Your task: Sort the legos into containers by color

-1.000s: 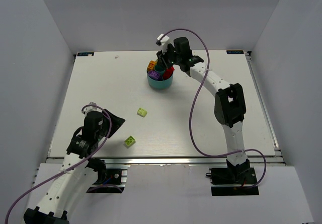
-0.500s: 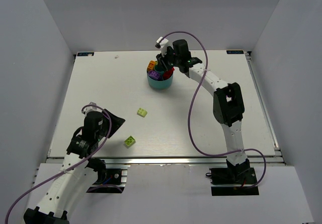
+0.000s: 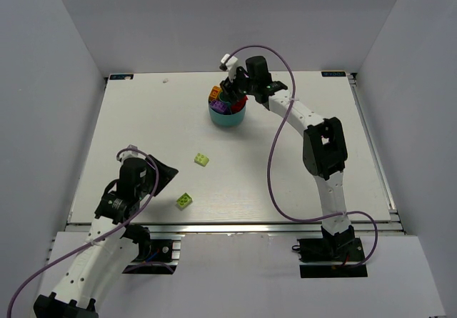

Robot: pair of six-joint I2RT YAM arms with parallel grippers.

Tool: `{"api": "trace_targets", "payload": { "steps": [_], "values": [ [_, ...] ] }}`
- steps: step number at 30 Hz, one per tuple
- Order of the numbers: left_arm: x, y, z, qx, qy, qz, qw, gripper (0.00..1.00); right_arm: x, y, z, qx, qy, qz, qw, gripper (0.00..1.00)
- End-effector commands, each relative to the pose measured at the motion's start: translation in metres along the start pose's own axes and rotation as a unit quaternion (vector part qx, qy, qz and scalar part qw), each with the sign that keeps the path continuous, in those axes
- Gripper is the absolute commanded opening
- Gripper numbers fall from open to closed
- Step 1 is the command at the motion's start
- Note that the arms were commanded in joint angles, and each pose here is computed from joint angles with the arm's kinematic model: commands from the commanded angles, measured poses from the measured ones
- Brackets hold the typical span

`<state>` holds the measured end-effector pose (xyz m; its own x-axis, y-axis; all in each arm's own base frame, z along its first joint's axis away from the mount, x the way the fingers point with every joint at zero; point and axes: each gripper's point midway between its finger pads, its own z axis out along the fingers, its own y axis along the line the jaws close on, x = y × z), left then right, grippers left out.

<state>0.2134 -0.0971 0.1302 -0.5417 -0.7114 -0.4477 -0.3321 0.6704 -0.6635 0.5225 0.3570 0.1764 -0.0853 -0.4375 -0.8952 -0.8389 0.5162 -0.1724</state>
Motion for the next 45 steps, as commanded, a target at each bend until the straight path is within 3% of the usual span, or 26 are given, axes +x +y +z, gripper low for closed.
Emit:
{"api": "trace_targets", "payload": {
  "steps": [1, 2, 3, 4, 7, 9, 11, 13, 15, 16, 19, 20, 21, 22, 23, 24, 29, 37, 45],
  "values": [
    [0.004, -0.009, -0.001, 0.014, 0.022, 0.01, 1.0, 0.62, -0.05, 0.028, -0.037, -0.088, -0.065, -0.087, 0.99, 0.65],
    [0.006, -0.01, 0.0, 0.014, 0.029, 0.013, 0.999, 0.61, -0.054, 0.037, -0.045, -0.109, -0.077, -0.108, 0.985, 0.69],
    [0.006, -0.01, 0.0, 0.012, 0.033, 0.016, 0.999, 0.6, -0.062, 0.044, -0.054, -0.126, -0.094, -0.143, 0.977, 0.85],
    [0.009, -0.009, 0.003, 0.007, 0.043, 0.023, 0.999, 0.59, -0.081, 0.063, -0.075, -0.165, -0.132, -0.166, 0.963, 0.89],
    [0.007, -0.016, 0.006, 0.007, 0.055, 0.044, 0.997, 0.59, -0.081, 0.1, -0.11, -0.232, -0.167, -0.2, 0.937, 0.9],
    [0.01, -0.012, 0.016, -0.017, 0.072, 0.05, 0.996, 0.61, -0.059, 0.116, -0.118, -0.251, -0.157, -0.186, 0.937, 0.89],
    [0.009, -0.013, 0.028, -0.044, 0.084, 0.05, 0.994, 0.71, -0.06, 0.121, -0.133, -0.247, -0.157, -0.181, 0.939, 0.9],
    [0.01, -0.02, 0.036, -0.05, 0.09, 0.04, 0.994, 0.75, -0.05, 0.123, -0.142, -0.236, -0.141, -0.174, 0.946, 0.89],
    [0.009, -0.032, 0.048, -0.043, 0.092, 0.026, 0.995, 0.78, -0.041, 0.123, -0.148, -0.23, -0.125, -0.155, 0.953, 0.8],
    [0.011, -0.035, 0.051, -0.045, 0.094, 0.005, 0.995, 0.79, -0.041, 0.124, -0.155, -0.233, -0.119, -0.145, 0.954, 0.54],
    [0.009, -0.044, 0.064, -0.054, 0.091, -0.038, 0.994, 0.82, -0.037, 0.119, -0.167, -0.227, -0.109, -0.098, 0.963, 0.08],
    [0.01, -0.047, 0.066, -0.055, 0.09, -0.047, 0.993, 0.82, -0.037, 0.116, -0.168, -0.218, -0.109, -0.085, 0.966, 0.08],
    [0.01, -0.053, 0.069, -0.047, 0.089, -0.054, 0.993, 0.82, -0.036, 0.11, -0.172, -0.208, -0.107, -0.056, 0.971, 0.11],
    [0.011, -0.053, 0.074, -0.06, 0.088, -0.076, 0.991, 0.83, -0.03, 0.108, -0.176, -0.19, -0.103, -0.047, 0.975, 0.41],
    [0.013, -0.053, 0.076, -0.068, 0.091, -0.081, 0.99, 0.83, -0.036, 0.1, -0.177, -0.169, -0.117, -0.055, 0.977, 0.59],
    [0.011, -0.059, 0.076, -0.068, 0.091, -0.085, 0.99, 0.83, -0.033, 0.094, -0.18, -0.154, -0.117, -0.054, 0.98, 0.88],
    [0.015, -0.041, 0.087, -0.162, 0.093, -0.113, 0.976, 0.84, -0.02, 0.084, -0.192, -0.134, -0.133, -0.021, 0.982, 0.9],
    [0.008, -0.051, 0.097, -0.202, 0.083, -0.133, 0.967, 0.84, -0.01, 0.087, -0.207, -0.159, -0.132, -0.014, 0.978, 0.85],
    [0.008, -0.053, 0.124, -0.268, 0.101, -0.109, 0.952, 0.84, -0.001, 0.086, -0.209, -0.152, -0.129, 0.013, 0.98, 0.84]
  ]
}}
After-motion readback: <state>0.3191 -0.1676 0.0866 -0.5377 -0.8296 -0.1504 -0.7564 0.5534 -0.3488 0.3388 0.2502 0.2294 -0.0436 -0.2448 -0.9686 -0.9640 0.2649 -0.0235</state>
